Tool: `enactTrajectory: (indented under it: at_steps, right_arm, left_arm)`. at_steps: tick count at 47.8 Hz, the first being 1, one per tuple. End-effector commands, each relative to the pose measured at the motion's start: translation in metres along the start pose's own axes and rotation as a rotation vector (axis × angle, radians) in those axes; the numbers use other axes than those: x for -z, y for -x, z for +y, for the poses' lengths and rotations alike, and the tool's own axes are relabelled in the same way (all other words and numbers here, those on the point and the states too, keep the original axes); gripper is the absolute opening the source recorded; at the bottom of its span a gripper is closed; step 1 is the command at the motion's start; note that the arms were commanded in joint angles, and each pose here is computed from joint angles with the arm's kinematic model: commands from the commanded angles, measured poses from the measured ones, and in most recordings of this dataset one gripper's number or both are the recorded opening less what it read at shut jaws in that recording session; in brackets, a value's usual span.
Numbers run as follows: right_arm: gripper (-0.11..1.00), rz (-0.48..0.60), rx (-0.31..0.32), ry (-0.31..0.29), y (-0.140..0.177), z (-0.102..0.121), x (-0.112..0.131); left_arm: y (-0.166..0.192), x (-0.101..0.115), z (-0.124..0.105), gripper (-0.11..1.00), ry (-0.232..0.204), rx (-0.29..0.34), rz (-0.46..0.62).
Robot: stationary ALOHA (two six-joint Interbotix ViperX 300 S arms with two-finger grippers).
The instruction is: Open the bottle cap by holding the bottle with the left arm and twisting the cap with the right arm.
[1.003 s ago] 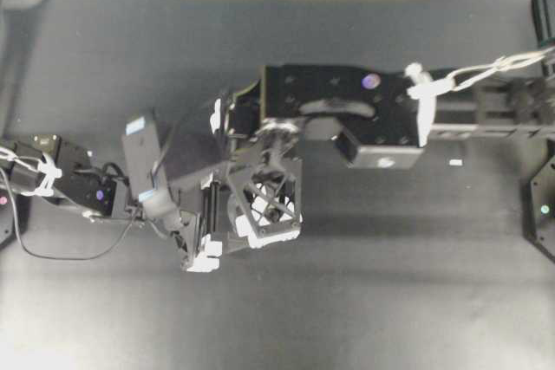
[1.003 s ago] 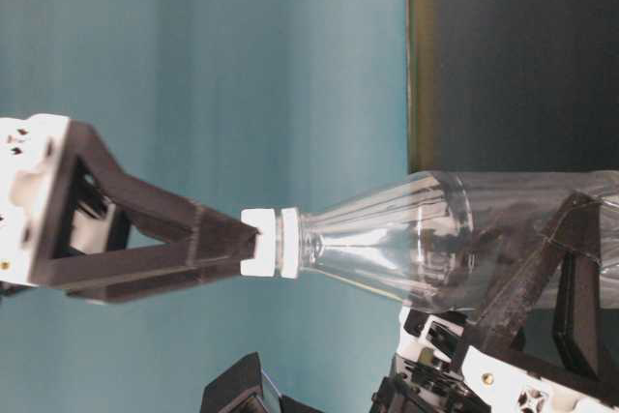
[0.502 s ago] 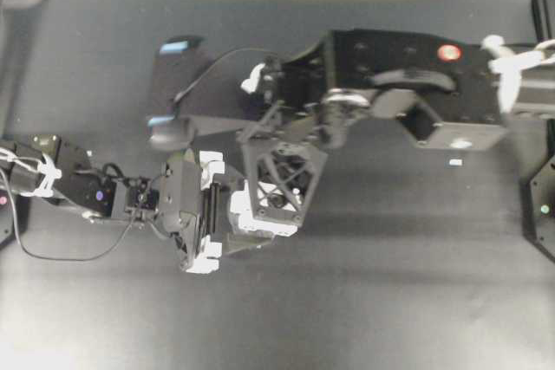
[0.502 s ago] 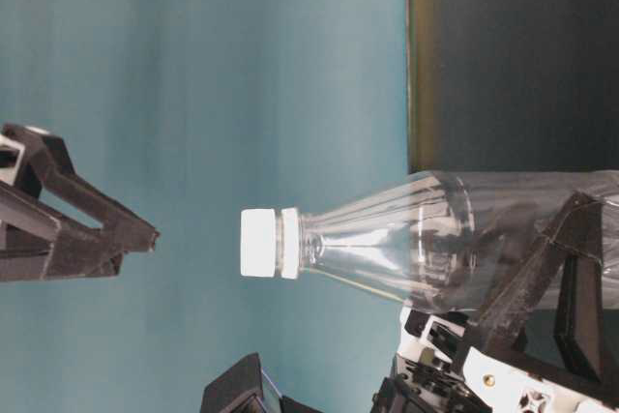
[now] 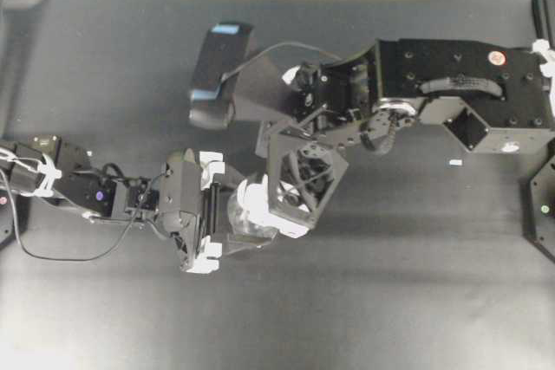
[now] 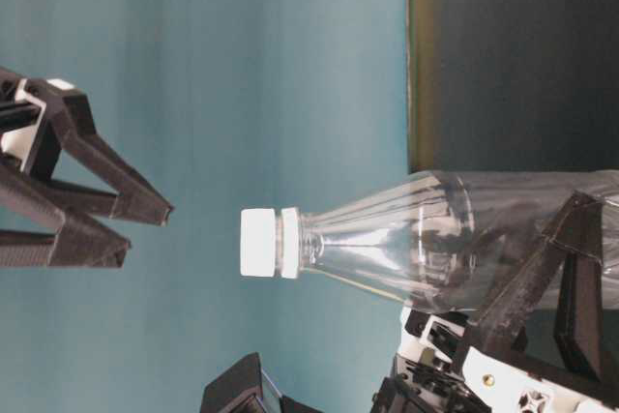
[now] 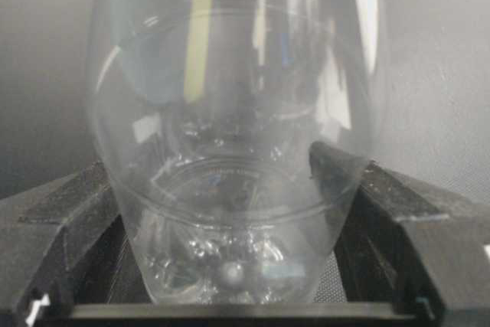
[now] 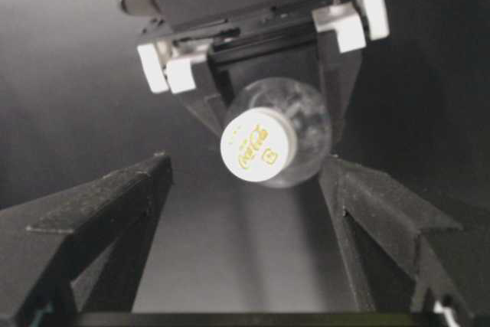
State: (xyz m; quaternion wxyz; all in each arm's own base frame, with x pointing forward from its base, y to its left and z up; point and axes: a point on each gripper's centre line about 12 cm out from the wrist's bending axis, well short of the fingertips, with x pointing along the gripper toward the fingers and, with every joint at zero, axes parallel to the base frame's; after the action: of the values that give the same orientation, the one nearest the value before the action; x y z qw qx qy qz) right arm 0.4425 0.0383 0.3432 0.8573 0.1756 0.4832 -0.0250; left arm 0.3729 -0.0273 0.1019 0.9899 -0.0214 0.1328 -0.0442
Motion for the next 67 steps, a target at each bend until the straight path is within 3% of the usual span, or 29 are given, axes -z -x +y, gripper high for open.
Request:
enactTrajectory:
  at_steps: [1, 4, 8, 17, 31, 50, 56, 62, 67]
  right_arm:
    - [0.75, -0.024, -0.022, -0.172, 0.014, 0.004, -0.008]
    - [0.75, -0.007, -0.011, -0.320, 0.013, 0.002, -0.010]
    - [0.74, 0.035, 0.015, -0.462, 0.009, 0.000, -0.009]
    - [0.74, 0.144, 0.088, -0.570, -0.006, 0.004, -0.003]
    - [0.74, 0.204, 0.123, -0.557, -0.035, 0.015, -0.008]
    - [0.73, 0.245, 0.155, -0.537, -0.060, 0.010, -0.003]
    - [0.61, 0.251, 0.155, -0.514, -0.061, 0.010, -0.002]
    - [0.37, 0.260, 0.162, -0.490, -0.061, 0.007, -0.002]
    - [0.37, 0.278, 0.165, -0.433, -0.060, 0.005, -0.001]
  left_arm:
    - [-0.002, -0.006, -0.003, 0.80, -0.001, 0.009, -0.019]
    - [-0.002, -0.006, -0.003, 0.80, -0.001, 0.011, -0.019]
    - [-0.002, -0.006, -0.003, 0.80, -0.001, 0.011, -0.021]
    - [-0.002, -0.006, -0.003, 0.80, -0.003, 0.009, -0.019]
    - [-0.001, -0.005, -0.003, 0.80, -0.003, 0.011, -0.018]
    - [-0.001, -0.005, -0.003, 0.80, -0.003, 0.011, -0.016]
    - [-0.001, -0.005, -0.003, 0.80, -0.002, 0.009, -0.016]
    - [-0.001, -0.005, -0.003, 0.80, -0.003, 0.011, -0.016]
    - [-0.001, -0.005, -0.003, 0.80, -0.003, 0.011, -0.018]
